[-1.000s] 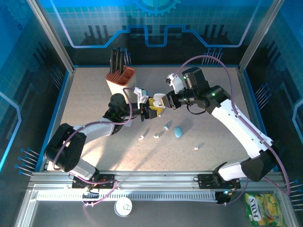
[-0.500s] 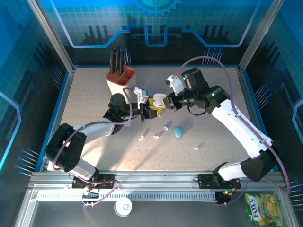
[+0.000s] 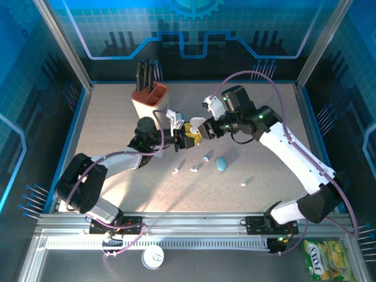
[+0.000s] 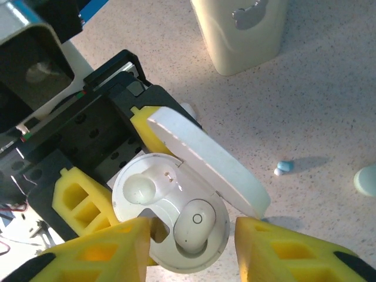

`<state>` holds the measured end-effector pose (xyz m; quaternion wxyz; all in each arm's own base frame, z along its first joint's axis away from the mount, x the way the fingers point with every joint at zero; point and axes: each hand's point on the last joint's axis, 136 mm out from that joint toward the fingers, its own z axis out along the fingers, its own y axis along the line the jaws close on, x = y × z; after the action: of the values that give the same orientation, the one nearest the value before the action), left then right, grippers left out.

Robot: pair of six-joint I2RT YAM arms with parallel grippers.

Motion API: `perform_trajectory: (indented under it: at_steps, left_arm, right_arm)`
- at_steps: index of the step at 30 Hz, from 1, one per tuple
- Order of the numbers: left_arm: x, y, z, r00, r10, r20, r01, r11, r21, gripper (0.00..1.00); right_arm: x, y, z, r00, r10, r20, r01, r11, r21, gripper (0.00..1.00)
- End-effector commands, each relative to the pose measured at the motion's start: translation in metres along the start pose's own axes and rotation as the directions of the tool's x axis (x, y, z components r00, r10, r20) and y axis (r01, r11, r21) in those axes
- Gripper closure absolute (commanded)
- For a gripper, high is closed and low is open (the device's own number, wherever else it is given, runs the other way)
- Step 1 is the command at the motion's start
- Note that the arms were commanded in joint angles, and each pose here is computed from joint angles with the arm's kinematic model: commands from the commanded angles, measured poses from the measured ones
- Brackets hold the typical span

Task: Insert wireless bluetooth earbuds into charging case

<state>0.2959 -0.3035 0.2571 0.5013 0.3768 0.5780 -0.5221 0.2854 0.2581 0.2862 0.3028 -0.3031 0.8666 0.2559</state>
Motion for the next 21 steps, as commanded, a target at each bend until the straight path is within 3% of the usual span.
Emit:
perform_trajectory:
  at_steps: [1, 7, 11, 17, 21]
  left_arm:
    - [-0.007, -0.001, -0.004, 0.998, 0.056, 0.029, -0.056, 0.998, -0.004, 0.66]
    - [-0.011, 0.001, -0.007, 0.997, 0.067, 0.048, -0.065, 0.997, -0.031, 0.66]
    - [-0.012, 0.001, -0.009, 0.997, 0.06, 0.05, -0.058, 0.998, -0.032, 0.66]
    - [-0.014, 0.0, -0.009, 0.997, 0.058, 0.054, -0.057, 0.998, -0.027, 0.66]
    - [-0.014, 0.0, -0.008, 0.997, 0.055, 0.052, -0.054, 0.998, -0.025, 0.66]
  right_arm:
    - [-0.014, 0.002, -0.027, 0.993, 0.048, 0.105, -0.047, 0.999, -0.011, 0.49]
    - [0.012, -0.037, -0.054, 0.922, 0.304, 0.239, -0.302, 0.952, -0.045, 0.43]
    - [0.069, -0.074, -0.056, 0.875, 0.428, 0.229, -0.456, 0.885, 0.089, 0.43]
    - [0.182, -0.109, -0.038, 0.737, 0.662, 0.136, -0.672, 0.697, 0.249, 0.44]
    - [0.247, -0.113, -0.023, 0.596, 0.801, 0.06, -0.765, 0.543, 0.346, 0.45]
